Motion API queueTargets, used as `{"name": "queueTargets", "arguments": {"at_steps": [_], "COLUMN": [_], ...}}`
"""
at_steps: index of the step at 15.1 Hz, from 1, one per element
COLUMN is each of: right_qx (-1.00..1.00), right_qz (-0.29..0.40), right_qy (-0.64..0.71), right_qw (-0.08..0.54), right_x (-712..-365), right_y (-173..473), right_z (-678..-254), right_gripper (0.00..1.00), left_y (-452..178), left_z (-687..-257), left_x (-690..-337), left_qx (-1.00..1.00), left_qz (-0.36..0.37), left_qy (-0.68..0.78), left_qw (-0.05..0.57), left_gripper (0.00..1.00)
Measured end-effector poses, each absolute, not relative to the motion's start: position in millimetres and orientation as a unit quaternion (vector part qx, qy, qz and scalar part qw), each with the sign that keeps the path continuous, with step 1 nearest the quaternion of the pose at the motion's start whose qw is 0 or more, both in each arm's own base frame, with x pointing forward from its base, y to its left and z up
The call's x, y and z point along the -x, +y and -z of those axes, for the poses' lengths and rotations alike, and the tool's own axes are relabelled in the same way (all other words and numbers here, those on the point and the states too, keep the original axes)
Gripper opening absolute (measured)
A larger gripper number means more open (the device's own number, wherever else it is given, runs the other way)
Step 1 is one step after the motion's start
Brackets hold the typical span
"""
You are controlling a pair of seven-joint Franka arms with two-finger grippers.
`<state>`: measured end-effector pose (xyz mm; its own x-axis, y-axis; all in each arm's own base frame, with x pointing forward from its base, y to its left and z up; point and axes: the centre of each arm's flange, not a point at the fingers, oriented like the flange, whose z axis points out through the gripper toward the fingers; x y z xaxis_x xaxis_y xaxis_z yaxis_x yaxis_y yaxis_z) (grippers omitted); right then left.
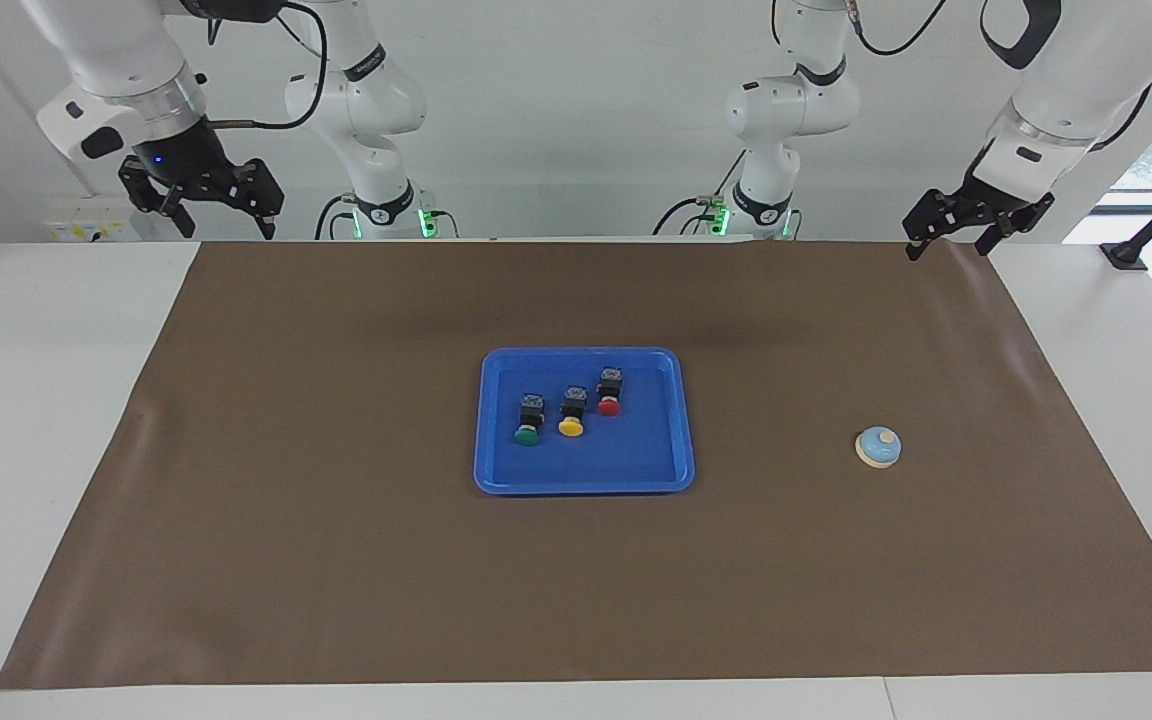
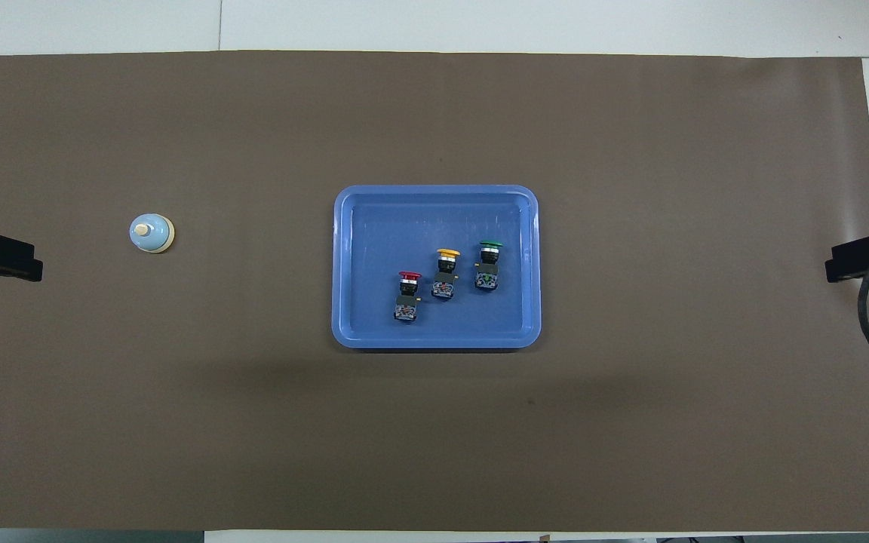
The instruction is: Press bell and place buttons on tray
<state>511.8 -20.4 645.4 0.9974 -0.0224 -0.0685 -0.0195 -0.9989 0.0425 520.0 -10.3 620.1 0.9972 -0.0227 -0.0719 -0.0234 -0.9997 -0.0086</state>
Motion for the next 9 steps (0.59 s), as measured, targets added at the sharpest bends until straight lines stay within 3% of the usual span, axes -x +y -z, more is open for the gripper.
{"name": "queueTargets", "arguments": {"at_steps": [9], "right_qx": [-0.999], "right_qz": [0.035], "right_qy": [-0.01], "right_qw": [0.021], "right_x": [-511.8], "right_y": [-20.4], "right_z": [-645.4], "right_gripper": [1.0], "left_y": [-18.2], "left_z": [-619.1], "left_x": [-518.1], "left_qx": [0.999], "left_qz": [-0.044], "left_qy": [0.015], "left_qw": [-0.015], "left_gripper": [1.0]}}
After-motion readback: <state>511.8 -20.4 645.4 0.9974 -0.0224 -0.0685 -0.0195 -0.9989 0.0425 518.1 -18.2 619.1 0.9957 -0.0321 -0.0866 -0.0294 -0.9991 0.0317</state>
